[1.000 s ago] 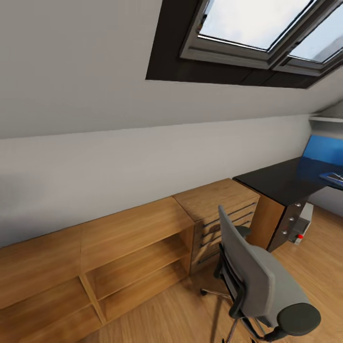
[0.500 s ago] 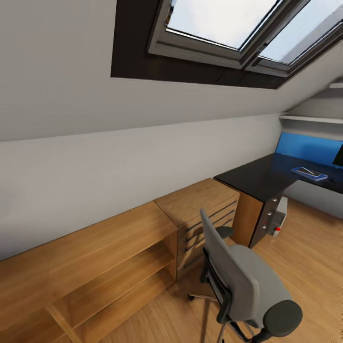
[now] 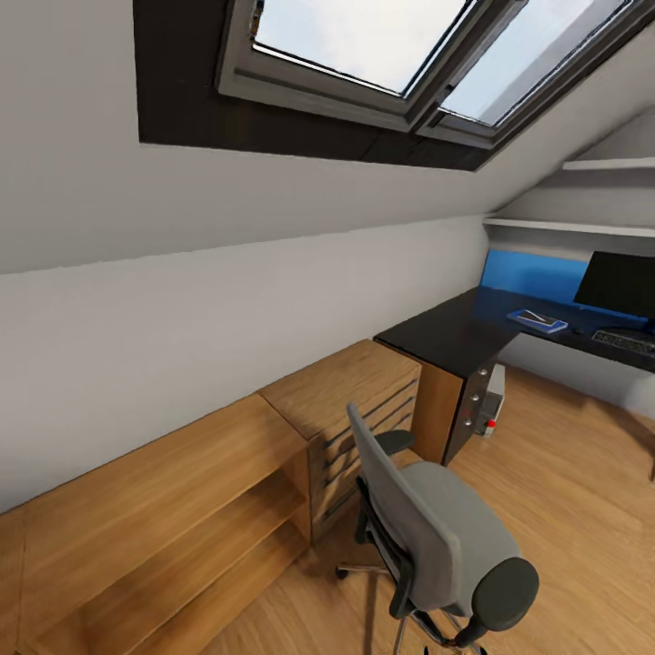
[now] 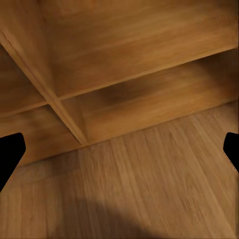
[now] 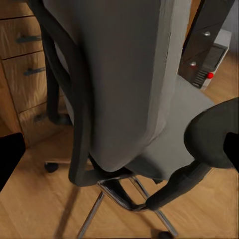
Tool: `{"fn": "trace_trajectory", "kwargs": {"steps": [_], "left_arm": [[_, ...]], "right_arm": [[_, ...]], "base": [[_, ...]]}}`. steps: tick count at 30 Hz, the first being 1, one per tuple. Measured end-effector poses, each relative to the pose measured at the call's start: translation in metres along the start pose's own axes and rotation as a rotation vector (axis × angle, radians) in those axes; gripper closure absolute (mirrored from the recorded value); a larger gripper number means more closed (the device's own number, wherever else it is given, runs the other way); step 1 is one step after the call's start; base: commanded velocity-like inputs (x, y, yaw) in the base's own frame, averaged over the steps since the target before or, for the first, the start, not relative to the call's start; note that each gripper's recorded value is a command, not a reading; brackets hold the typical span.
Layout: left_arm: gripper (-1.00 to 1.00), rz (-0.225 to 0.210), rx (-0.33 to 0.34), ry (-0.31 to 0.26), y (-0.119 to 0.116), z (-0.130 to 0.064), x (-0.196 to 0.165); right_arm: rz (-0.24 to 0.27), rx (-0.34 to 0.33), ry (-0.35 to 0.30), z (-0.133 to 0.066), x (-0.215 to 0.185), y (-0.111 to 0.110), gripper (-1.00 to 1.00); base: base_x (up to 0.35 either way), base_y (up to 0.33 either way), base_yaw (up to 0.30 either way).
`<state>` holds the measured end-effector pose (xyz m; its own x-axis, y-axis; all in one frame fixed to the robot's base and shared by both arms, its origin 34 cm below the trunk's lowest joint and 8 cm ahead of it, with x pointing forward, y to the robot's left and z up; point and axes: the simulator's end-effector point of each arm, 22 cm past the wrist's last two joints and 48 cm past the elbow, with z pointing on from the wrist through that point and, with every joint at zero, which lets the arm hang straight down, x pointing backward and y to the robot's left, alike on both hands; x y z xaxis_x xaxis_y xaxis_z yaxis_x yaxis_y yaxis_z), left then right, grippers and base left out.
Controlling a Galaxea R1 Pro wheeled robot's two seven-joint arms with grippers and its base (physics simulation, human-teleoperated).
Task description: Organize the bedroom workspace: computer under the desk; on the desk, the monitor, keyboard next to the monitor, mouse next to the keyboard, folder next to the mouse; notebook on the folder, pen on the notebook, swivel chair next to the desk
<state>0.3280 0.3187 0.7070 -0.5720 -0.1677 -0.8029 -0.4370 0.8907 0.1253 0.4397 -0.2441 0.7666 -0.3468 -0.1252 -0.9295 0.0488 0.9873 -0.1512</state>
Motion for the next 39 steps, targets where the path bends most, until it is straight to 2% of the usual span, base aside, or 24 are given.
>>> {"fn": "trace_trajectory", "kwargs": {"steps": [39], "left_arm": [[-1.0,0.0,0.001,0.0,-0.0001,0.0001,-0.0001]], "right_arm": [[0.004,0.011,0.002,0.0,0.0005,-0.0023,-1.0]], "base": [[0.0,0.0,-0.278]]}}
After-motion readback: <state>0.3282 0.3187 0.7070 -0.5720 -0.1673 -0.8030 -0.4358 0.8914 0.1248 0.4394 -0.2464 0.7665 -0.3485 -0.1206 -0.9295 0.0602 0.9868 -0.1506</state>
